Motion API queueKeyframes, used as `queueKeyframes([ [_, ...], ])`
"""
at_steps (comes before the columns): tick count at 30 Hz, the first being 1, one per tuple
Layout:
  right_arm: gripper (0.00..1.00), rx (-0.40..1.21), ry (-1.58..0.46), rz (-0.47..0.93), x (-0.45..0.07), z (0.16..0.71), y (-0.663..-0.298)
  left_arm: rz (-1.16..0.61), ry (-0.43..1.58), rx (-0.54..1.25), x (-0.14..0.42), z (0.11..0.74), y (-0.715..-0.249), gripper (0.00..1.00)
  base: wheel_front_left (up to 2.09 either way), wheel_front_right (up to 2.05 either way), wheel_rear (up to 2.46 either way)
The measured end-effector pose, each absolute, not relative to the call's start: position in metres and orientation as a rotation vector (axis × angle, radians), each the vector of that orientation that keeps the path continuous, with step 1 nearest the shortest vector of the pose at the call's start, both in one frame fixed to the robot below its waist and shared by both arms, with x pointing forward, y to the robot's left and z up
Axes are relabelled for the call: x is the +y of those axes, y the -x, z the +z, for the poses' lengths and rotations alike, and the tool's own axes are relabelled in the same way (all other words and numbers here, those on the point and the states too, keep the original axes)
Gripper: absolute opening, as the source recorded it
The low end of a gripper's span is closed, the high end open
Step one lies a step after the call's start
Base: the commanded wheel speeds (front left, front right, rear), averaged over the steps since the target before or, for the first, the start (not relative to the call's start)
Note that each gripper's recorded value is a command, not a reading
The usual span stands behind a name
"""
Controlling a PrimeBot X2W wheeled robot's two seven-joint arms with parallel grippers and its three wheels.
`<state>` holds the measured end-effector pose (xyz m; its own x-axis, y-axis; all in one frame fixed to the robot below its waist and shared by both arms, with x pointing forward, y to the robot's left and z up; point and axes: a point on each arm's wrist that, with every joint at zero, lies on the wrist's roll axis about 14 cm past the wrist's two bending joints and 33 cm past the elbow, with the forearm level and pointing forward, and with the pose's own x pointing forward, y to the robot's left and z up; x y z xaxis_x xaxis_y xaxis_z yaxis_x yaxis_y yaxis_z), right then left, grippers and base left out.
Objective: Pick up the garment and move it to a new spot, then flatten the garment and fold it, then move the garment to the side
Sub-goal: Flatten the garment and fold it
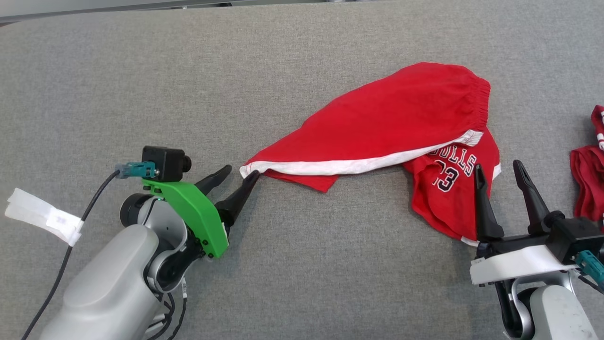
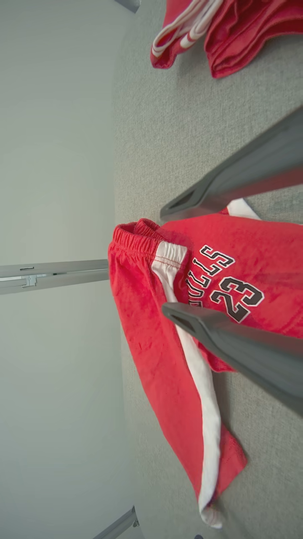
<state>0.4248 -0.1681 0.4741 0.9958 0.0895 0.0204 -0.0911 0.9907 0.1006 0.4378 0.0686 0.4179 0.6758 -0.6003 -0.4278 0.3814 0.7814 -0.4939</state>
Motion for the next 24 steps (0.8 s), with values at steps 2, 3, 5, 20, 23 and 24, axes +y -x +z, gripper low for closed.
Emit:
queueKeyframes([
  [2,1.00,-0.017,-0.101,0.090,-0.168,0.475,-0.424,-0.561,0.385,0.625,0.071,0.413,-0.436,1.00,0.00,0.00,0.00],
  [3,1.00,-0.018,-0.101,0.090,-0.169,0.475,-0.424,-0.559,0.387,0.634,0.072,0.411,-0.434,1.00,0.00,0.00,0.00],
  [5,1.00,-0.017,-0.100,0.086,-0.170,0.475,-0.422,-0.550,0.387,0.632,0.075,0.408,-0.431,1.00,0.00,0.00,0.00],
  [20,1.00,-0.086,-0.052,0.002,-0.202,0.504,-0.396,-0.305,0.303,0.302,0.137,0.440,-0.411,1.00,0.00,0.00,0.00],
  [23,1.00,-0.085,-0.039,-0.005,-0.205,0.505,-0.390,-0.222,0.284,0.277,0.154,0.441,-0.399,1.00,0.00,0.00,0.00],
  [24,1.00,-0.083,-0.035,-0.006,-0.205,0.505,-0.388,-0.204,0.268,0.271,0.159,0.442,-0.395,1.00,0.00,0.00,0.00],
])
